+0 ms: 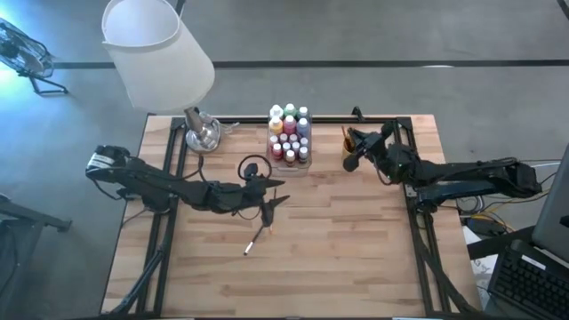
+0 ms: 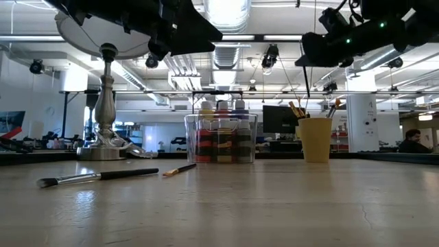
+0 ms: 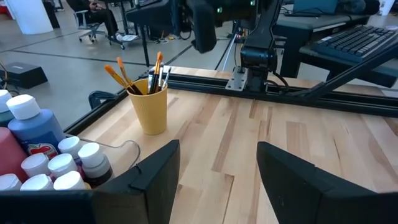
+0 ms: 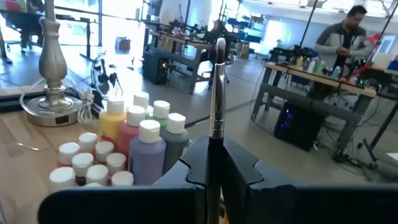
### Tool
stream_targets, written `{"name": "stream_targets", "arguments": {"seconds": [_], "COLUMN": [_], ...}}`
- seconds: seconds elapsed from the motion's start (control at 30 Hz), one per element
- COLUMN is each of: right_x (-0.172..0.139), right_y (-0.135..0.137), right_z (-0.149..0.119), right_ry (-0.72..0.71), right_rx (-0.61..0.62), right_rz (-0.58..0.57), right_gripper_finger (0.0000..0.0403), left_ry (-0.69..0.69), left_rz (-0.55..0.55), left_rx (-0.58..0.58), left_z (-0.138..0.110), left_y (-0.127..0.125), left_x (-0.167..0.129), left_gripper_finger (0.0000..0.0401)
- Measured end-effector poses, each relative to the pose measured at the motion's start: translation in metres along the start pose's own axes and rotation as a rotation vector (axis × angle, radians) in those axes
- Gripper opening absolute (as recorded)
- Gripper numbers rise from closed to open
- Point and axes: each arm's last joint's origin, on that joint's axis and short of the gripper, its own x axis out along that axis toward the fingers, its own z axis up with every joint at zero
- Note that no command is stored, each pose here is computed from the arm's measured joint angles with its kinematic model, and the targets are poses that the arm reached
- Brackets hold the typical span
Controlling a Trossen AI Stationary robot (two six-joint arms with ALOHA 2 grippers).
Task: Pick & Place Paint Supplies
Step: Put the silver paint brush into the cup
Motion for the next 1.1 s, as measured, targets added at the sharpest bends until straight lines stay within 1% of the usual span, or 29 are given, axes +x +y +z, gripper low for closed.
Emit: {"name": "stream_targets", "arguments": {"seconds": [0.2, 0.37, 0.7, 1.1], "right_x": [0.004, 0.010, 0.018, 0.026], "right_y": [0.003, 0.003, 0.008, 0.010], "right_z": [-0.017, -0.030, -0.045, -0.061], "right_ry": [0.002, 0.051, 0.119, 0.191], "right_rx": [-0.021, -0.030, -0.053, -0.096], "right_rz": [-0.012, -0.033, -0.034, -0.070], "right_gripper_finger": [0.0012, 0.0013, 0.0013, 0.0013], "left_ry": [0.000, 0.002, 0.003, 0.004], "left_rz": [0.000, 0.000, 0.000, 0.000], "left_rx": [-0.001, 0.000, 0.000, 0.000], "left_z": [0.000, -0.001, -0.001, -0.001], "left_y": [0.000, 0.000, 0.000, 0.000], "left_x": [0.000, 0.000, 0.001, 0.001], "left_gripper_finger": [0.0218, 0.0218, 0.0218, 0.0218]}}
